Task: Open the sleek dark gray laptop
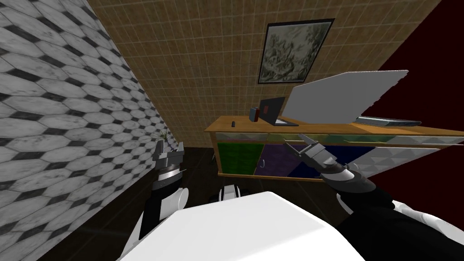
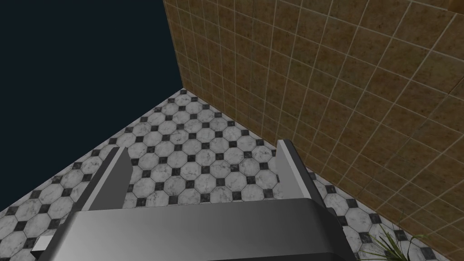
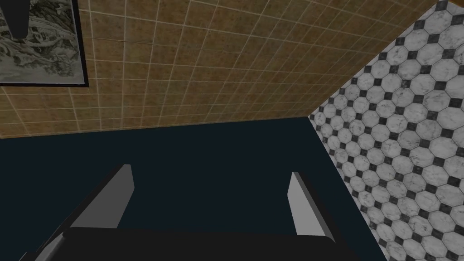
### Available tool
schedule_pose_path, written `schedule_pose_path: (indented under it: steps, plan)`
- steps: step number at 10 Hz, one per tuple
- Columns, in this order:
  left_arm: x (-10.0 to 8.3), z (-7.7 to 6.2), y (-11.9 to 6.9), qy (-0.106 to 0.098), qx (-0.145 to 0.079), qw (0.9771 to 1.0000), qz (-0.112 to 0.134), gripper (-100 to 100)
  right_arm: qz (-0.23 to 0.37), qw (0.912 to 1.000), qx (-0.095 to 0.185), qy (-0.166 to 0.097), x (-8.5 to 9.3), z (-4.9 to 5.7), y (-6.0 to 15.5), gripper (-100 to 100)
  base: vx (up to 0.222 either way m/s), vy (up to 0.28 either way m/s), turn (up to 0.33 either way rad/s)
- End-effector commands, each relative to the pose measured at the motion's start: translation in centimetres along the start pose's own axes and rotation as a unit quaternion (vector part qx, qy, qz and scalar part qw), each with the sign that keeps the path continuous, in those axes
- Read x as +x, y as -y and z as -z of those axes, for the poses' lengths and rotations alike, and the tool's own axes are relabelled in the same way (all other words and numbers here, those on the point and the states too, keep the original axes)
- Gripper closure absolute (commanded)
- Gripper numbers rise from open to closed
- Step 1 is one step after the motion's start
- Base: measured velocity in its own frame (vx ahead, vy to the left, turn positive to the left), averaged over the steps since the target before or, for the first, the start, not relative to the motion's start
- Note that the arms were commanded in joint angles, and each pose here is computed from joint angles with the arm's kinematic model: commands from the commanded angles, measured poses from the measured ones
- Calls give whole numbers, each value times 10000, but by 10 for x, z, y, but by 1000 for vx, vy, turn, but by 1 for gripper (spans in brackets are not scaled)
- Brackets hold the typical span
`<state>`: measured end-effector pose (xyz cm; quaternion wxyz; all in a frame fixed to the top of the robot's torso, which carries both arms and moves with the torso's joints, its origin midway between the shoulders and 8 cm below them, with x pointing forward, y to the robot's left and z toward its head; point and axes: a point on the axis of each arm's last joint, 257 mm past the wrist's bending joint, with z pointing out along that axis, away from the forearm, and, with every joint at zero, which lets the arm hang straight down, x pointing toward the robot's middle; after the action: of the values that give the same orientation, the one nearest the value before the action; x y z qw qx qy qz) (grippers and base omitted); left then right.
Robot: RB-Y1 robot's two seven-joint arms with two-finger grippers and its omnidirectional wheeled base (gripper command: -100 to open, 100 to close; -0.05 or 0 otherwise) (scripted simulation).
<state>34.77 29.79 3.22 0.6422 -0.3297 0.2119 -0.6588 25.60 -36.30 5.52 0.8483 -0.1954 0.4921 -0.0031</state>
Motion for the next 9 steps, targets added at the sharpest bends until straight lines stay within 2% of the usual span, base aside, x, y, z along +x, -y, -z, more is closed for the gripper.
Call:
schedule_pose_path:
  steps: [1, 2, 3, 4, 5, 6, 7, 8, 9]
  plan:
    - [0, 0, 0, 1, -1, 10000, -1, 0, 446, 9987, 3, -244, 1, 7, 8, -100, -2, -4, -84]
    - [0, 0, 0, 1, -1, 10000, -2, 0, 886, 9945, -115, -547, 7, 12, 10, -100, -6, -1, 293]
    - [0, 0, 0, 0, 0, 10000, 0, 0, 1062, 9922, -67, -644, 6, 16, 16, -100, -6, -10, 187]
    - [0, 0, 0, 1, -1, 10000, -1, 0, 1411, 9857, -199, -899, 11, 21, 17, -100, -7, -9, 286]
    - [0, 0, 0, 0, 0, 10000, -1, 0, 1639, 9807, -149, -1052, 12, 26, 25, -100, -5, -14, 145]
    - [0, 0, 0, 1, -1, 10000, -2, 0, 1693, 9797, -125, -1071, 10, 27, 27, -100, -1, -8, -19]
    - [0, 0, 0, 1, -1, 10000, -2, 0, 2091, 9678, -243, -1381, 15, 35, 32, -100, -4, -7, 240]
    - [0, 0, 0, 0, 0, 10000, -1, 0, 2270, 9621, -197, -1502, 15, 39, 39, -100, -3, -14, 199]
    - [0, 0, 0, 1, -1, 10000, -1, 0, 2582, 9493, -328, -1765, 19, 47, 42, -100, -2, -23, 342]
